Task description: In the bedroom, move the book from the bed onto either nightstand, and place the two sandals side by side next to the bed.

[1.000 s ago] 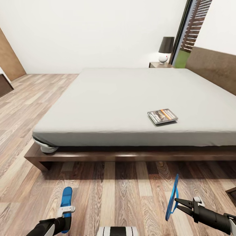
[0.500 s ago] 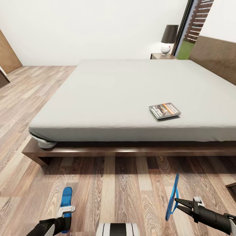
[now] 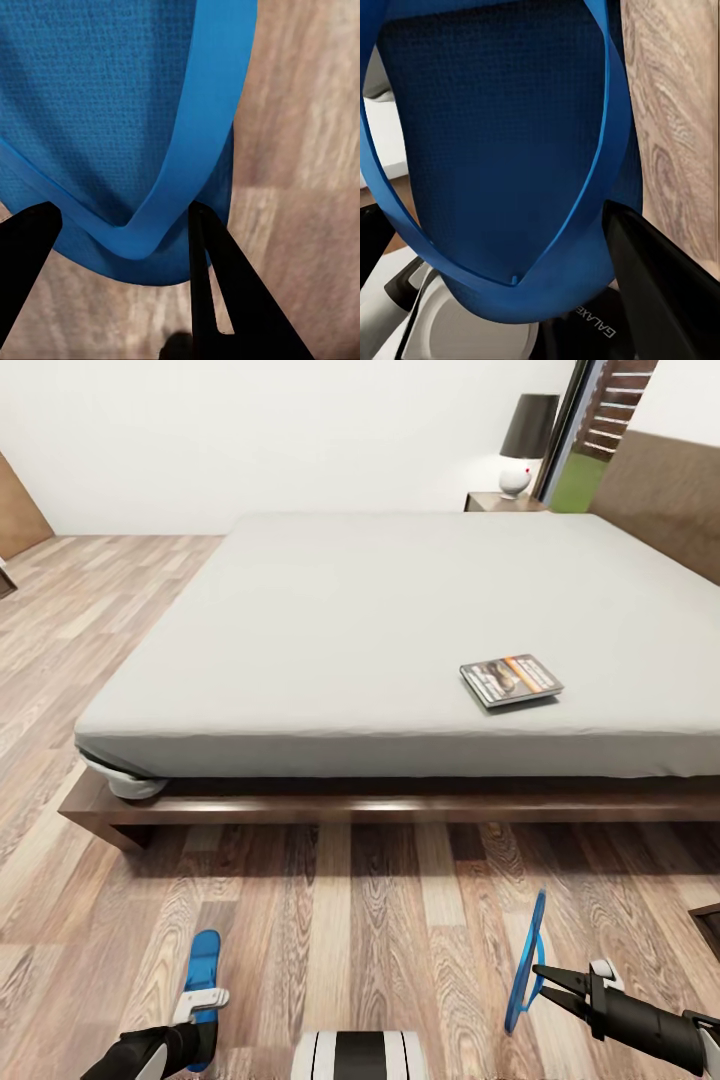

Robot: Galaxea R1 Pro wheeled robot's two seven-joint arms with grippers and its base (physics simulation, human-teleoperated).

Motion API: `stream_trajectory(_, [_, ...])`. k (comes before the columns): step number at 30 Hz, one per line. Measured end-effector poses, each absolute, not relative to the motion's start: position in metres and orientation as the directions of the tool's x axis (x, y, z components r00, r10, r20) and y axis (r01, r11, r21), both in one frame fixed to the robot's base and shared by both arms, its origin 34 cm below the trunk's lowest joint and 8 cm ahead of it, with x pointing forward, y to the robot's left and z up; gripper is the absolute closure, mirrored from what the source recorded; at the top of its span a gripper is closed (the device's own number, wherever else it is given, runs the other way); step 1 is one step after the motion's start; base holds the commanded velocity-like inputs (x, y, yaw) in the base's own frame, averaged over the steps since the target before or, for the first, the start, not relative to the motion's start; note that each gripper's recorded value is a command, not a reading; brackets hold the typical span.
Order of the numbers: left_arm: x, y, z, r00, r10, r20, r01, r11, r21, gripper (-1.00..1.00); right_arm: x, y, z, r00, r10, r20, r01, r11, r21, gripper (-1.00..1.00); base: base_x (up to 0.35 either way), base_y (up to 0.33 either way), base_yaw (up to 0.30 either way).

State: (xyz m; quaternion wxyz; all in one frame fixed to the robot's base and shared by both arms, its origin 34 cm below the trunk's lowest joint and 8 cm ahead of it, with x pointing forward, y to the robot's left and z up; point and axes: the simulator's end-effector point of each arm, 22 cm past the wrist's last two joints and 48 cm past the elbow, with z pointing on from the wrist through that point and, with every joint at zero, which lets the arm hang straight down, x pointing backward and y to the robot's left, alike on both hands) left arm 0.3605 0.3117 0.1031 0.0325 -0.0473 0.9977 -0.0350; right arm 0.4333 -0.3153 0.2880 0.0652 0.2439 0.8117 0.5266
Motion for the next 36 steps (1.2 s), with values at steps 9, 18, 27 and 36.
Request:
stream_trajectory(9, [0.352,0.312,0.096,-0.994,-0.096,-0.045,-0.093,0.993,-0.071,1.0,0.428,-0.315,0.279,-0.868,0.465,0.172,0.349,0.326,0.879,1.0,0.0,0.0,0.0])
stream_trajectory(18, [0.373,0.326,0.097,-0.978,-0.093,-0.189,-0.086,0.995,-0.048,1.0,0.428,-0.315,0.279,-0.868,0.465,0.172,0.349,0.326,0.879,1.0,0.118,0.04,0.0])
stream_trajectory(27, [0.373,0.327,0.097,-0.977,-0.093,-0.193,-0.086,0.995,-0.046,1.0,0.428,-0.315,0.279,-0.868,0.465,0.172,0.349,0.326,0.879,1.0,0.239,0.154,0.0])
stream_trajectory(36, [0.373,0.326,0.097,-0.976,-0.092,-0.195,-0.085,0.995,-0.045,1.0,0.428,-0.315,0.279,-0.868,0.465,0.172,0.349,0.326,0.879,1.0,0.078,0.059,0.0])
